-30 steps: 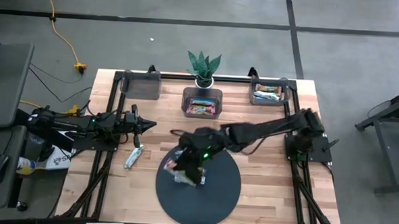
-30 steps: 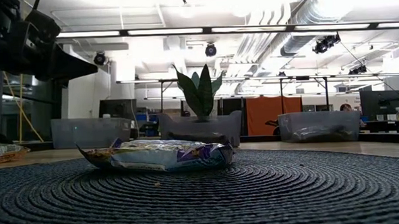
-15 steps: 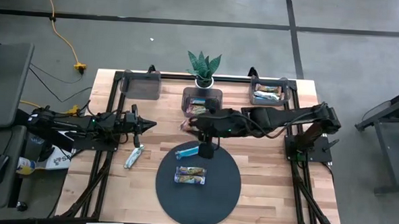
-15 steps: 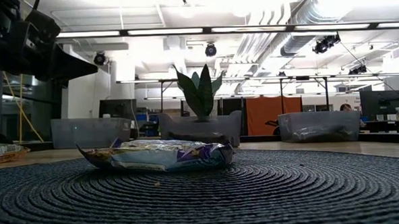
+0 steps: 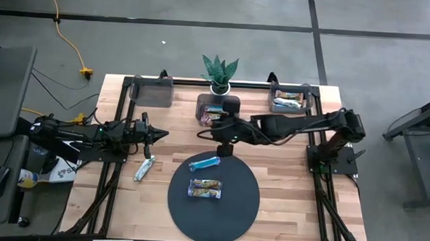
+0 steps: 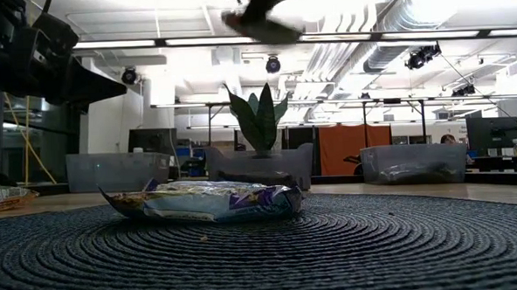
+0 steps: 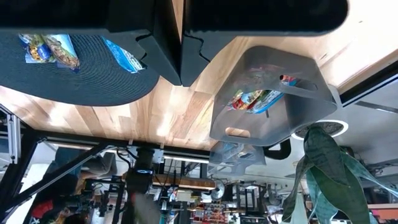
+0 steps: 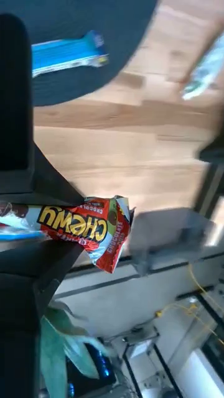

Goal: Pick and place Granola Bars by type
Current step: Put the red granola bar into the middle black bin

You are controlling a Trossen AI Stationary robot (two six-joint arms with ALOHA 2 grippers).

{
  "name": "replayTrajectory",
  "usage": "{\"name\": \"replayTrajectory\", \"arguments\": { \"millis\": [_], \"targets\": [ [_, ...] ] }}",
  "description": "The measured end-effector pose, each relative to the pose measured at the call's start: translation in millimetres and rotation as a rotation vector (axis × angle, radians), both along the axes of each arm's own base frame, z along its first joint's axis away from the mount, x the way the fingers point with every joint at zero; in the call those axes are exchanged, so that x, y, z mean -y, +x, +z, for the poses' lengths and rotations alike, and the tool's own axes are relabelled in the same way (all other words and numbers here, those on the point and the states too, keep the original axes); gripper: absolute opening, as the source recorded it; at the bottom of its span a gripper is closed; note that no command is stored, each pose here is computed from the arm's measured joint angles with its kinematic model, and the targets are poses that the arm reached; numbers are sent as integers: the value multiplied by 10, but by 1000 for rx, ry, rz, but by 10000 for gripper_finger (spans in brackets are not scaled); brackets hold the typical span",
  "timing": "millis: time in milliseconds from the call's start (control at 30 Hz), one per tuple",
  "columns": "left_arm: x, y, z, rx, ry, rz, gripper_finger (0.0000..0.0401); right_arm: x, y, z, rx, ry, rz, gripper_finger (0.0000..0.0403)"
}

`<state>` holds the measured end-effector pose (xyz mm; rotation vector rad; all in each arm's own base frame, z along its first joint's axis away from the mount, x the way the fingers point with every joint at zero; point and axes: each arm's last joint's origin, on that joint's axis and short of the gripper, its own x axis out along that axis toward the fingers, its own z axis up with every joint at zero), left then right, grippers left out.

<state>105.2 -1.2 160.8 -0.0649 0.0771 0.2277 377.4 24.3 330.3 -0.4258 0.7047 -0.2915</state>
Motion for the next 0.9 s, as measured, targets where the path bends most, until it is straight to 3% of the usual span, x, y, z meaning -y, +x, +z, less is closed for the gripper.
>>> {"name": "replayTrajectory", "arguments": {
  "millis": [300, 567, 900],
  "targets": [
    [0, 0, -1, 0, 0, 0, 1, 171, -5, -544, -81, -38, 92, 73],
    [0, 0, 0, 0, 0, 0, 1, 429, 20, -747, -129, -20, 23, 73],
    [0, 0, 0, 0, 0, 1, 1, 698, 281, -970, -234, 11, 38, 73]
  ]
}}
